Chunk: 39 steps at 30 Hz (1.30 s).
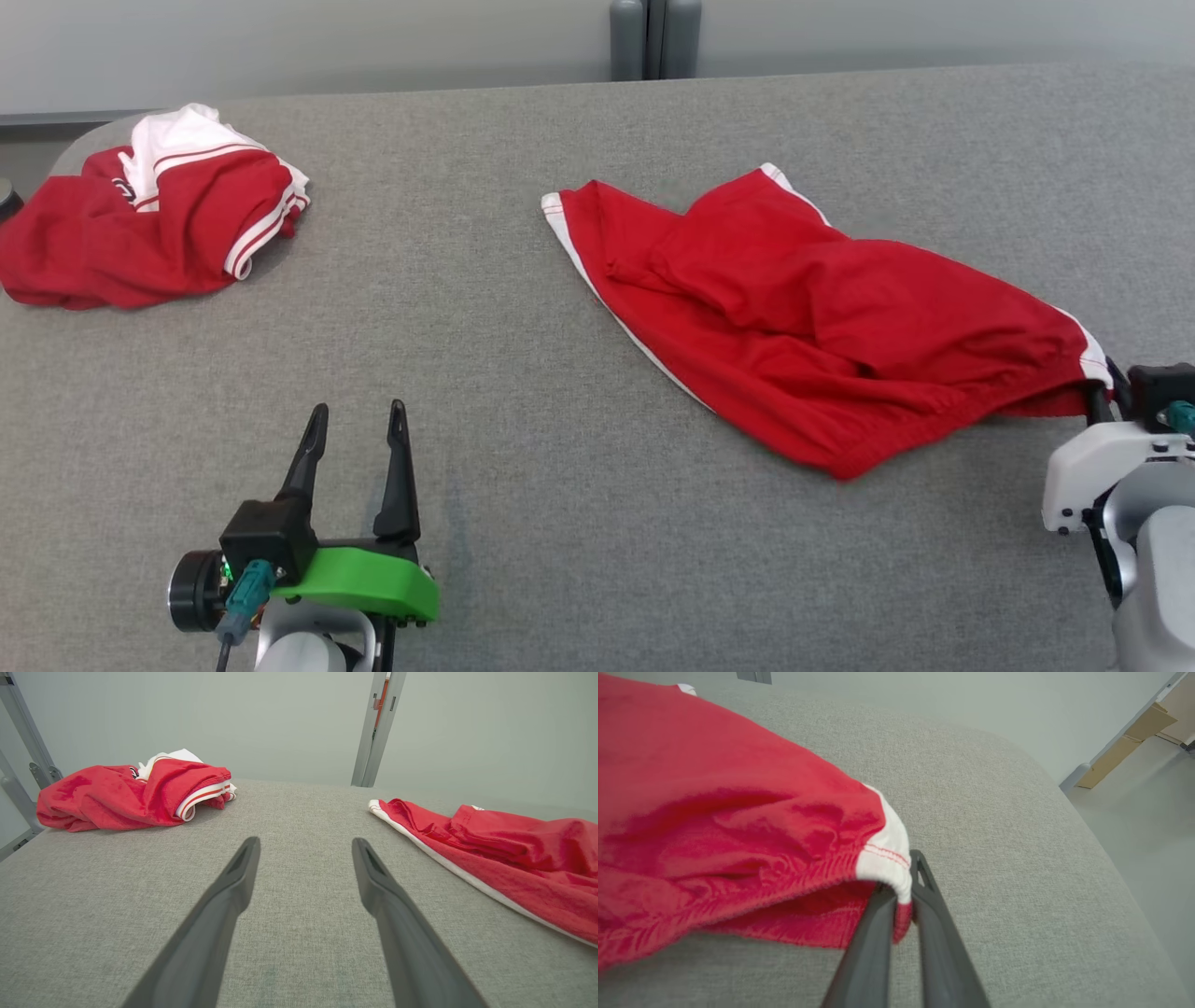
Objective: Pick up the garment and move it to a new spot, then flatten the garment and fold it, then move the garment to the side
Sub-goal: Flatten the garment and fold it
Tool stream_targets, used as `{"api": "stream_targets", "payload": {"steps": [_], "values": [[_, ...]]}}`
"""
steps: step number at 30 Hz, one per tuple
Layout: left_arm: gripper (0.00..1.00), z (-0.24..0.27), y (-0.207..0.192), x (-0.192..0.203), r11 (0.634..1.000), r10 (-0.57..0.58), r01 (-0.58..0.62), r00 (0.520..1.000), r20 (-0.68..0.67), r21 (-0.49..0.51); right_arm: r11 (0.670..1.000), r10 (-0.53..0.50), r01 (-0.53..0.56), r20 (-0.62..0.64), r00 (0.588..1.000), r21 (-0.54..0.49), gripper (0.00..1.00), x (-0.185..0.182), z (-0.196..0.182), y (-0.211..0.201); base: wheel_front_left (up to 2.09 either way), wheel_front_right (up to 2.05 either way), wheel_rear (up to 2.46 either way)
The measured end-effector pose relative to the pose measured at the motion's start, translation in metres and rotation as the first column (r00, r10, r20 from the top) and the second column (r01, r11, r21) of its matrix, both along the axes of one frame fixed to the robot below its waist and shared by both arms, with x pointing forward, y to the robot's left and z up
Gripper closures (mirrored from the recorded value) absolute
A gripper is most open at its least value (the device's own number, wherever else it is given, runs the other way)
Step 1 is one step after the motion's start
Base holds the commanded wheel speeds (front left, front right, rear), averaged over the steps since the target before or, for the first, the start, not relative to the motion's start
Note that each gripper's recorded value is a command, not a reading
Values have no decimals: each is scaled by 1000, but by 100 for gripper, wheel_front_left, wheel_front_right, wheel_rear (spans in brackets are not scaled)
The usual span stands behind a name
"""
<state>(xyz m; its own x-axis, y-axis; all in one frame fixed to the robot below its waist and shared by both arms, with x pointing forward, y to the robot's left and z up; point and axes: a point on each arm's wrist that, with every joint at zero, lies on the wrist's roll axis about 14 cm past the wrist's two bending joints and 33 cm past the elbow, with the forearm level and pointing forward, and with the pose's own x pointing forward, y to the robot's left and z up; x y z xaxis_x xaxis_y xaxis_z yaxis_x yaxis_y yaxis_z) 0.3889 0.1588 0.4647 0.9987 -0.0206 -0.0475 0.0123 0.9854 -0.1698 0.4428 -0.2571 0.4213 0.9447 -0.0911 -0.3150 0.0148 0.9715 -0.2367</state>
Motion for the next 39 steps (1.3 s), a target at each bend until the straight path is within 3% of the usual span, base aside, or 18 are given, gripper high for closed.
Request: {"api": "stream_targets", "payload": {"steps": [7, 15, 20, 27, 39], "values": [[0, -2, 0, 0, 1000, -2, 2, 1000, -4, 0, 997, -54, 44, 153, 987, 69, 0, 11, 40, -2, 0, 0, 0], [0, -2, 2, 3, 1000, 4, -4, 1000, -5, 0, 997, 55, -71, 325, 944, 37, 0, 61, 125, 32, 0, 0, 0], [0, -2, 10, 0, 999, 34, -34, 999, -10, -4, 992, 111, -124, 314, 943, 23, 0, 85, 140, 56, 0, 0, 0], [0, -8, 23, -4, 997, 81, -81, 996, -30, 2, 987, 153, -160, 214, 965, 15, 0, 89, 112, 69, 0, 0, 0], [0, -9, -3, 7, 1000, -2, 1, 1000, -23, -3, 996, 46, -46, 7, 999, 79, 0, 2, 33, 30, 0, 0, 0]]}}
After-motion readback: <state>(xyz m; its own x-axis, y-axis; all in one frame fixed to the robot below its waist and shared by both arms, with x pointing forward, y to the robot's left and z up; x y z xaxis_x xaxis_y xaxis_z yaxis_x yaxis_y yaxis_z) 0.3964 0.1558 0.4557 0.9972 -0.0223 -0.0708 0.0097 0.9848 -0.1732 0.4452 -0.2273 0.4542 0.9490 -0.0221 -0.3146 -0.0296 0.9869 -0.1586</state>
